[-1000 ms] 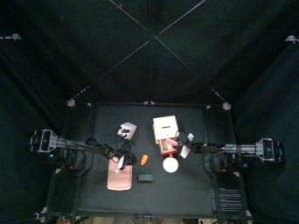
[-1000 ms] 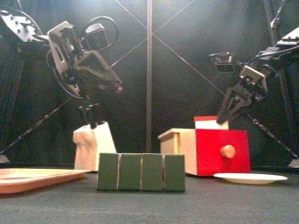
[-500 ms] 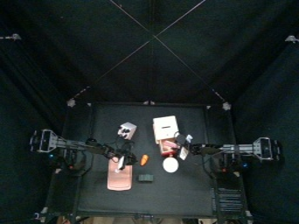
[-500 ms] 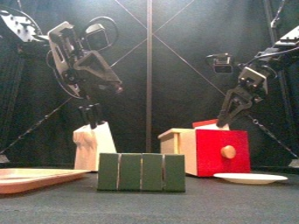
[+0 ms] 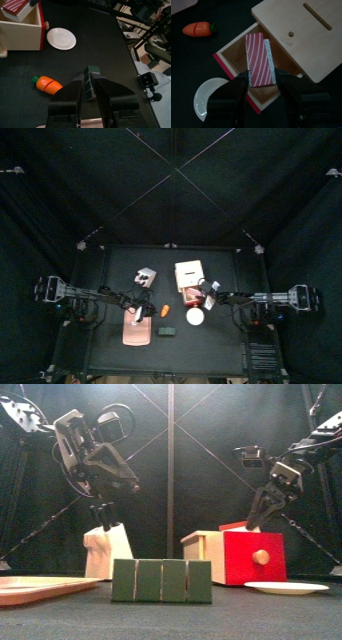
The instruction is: Put salmon sushi in drawer
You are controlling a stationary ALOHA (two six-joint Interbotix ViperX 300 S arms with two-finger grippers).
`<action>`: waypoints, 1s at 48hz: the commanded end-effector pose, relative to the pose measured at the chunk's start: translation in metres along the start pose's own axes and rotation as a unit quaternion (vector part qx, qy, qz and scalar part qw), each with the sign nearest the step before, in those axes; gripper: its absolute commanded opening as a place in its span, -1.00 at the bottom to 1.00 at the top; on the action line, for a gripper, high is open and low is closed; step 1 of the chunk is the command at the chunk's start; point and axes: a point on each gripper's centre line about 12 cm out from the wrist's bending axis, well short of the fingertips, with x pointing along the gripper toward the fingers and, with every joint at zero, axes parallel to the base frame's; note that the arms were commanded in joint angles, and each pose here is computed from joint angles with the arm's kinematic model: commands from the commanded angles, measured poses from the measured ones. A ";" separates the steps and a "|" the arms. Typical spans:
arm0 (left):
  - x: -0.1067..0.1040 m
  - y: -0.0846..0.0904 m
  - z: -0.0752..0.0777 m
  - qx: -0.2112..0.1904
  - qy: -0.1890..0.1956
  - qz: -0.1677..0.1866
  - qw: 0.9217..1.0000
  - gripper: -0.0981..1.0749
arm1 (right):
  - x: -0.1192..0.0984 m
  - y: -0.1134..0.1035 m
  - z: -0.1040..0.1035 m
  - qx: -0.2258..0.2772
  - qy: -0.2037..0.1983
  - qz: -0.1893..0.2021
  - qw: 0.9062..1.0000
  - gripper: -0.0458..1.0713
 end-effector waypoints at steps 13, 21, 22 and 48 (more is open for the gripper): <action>0.002 0.003 0.005 0.000 -0.006 0.003 1.000 0.23 | -0.005 -0.003 0.020 -0.049 -0.011 -0.028 0.998 0.39; 0.002 0.005 0.003 -0.002 -0.003 0.005 1.000 0.23 | -0.004 -0.002 0.015 -0.053 0.004 -0.021 0.998 0.47; 0.002 0.004 0.004 -0.002 -0.004 0.005 1.000 0.23 | -0.003 -0.002 0.014 -0.053 0.005 -0.021 0.998 0.48; 0.002 0.005 0.003 -0.002 -0.003 0.005 1.000 0.23 | -0.003 0.002 0.012 -0.052 0.006 -0.005 0.999 0.86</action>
